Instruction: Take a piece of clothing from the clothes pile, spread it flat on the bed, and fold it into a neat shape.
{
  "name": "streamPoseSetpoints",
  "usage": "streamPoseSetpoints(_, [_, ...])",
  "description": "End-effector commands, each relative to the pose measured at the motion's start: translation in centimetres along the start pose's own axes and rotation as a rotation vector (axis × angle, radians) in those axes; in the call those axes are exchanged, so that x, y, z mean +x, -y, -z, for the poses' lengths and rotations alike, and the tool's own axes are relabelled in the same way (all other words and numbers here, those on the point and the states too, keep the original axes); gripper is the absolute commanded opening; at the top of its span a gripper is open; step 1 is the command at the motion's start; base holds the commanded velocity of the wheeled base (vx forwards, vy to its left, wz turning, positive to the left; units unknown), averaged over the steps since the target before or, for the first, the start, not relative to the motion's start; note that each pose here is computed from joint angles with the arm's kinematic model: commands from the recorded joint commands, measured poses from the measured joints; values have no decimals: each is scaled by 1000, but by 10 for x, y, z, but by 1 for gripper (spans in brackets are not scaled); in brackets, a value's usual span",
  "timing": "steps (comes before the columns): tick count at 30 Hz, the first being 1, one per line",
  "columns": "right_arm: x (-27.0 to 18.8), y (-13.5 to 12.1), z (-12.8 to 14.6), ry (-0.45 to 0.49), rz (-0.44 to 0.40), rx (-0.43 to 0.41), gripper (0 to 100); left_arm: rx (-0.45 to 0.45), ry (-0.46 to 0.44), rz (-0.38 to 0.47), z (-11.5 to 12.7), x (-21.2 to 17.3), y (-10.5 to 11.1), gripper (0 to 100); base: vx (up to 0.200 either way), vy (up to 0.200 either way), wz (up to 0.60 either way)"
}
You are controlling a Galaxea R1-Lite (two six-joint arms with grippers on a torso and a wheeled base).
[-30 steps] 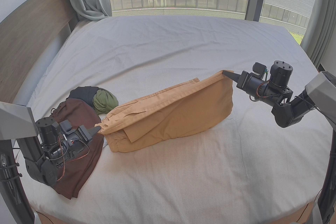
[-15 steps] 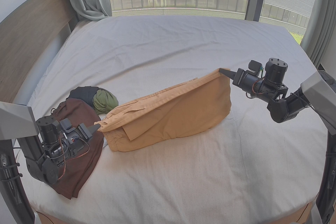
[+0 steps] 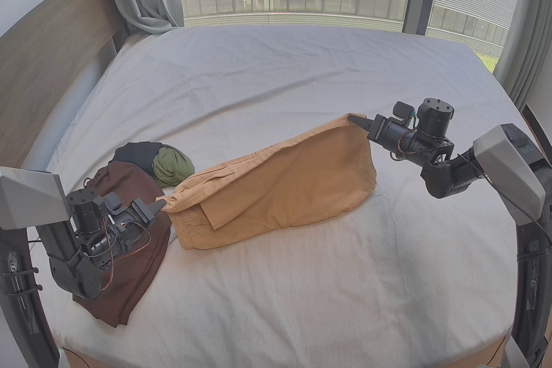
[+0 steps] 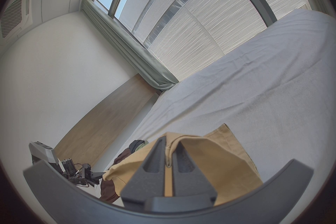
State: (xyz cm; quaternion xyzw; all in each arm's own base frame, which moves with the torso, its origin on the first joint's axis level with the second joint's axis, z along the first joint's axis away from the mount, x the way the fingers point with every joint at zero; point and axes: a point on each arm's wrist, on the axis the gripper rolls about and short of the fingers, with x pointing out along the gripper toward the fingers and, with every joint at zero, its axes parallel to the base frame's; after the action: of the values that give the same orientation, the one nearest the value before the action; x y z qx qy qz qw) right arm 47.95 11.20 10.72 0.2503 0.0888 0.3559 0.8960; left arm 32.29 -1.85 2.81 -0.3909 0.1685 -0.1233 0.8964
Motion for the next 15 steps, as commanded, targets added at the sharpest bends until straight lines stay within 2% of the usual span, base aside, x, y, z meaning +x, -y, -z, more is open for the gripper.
streamPoseSetpoints(1, [7,8,12,-19,5,10,0,-3,4,-13,3,10,-7,0,0,0,0])
streamPoseSetpoints(15, [17,16,15,-6,-3,1,0,-2,17,-19,3,19,-13,0,0,0,0])
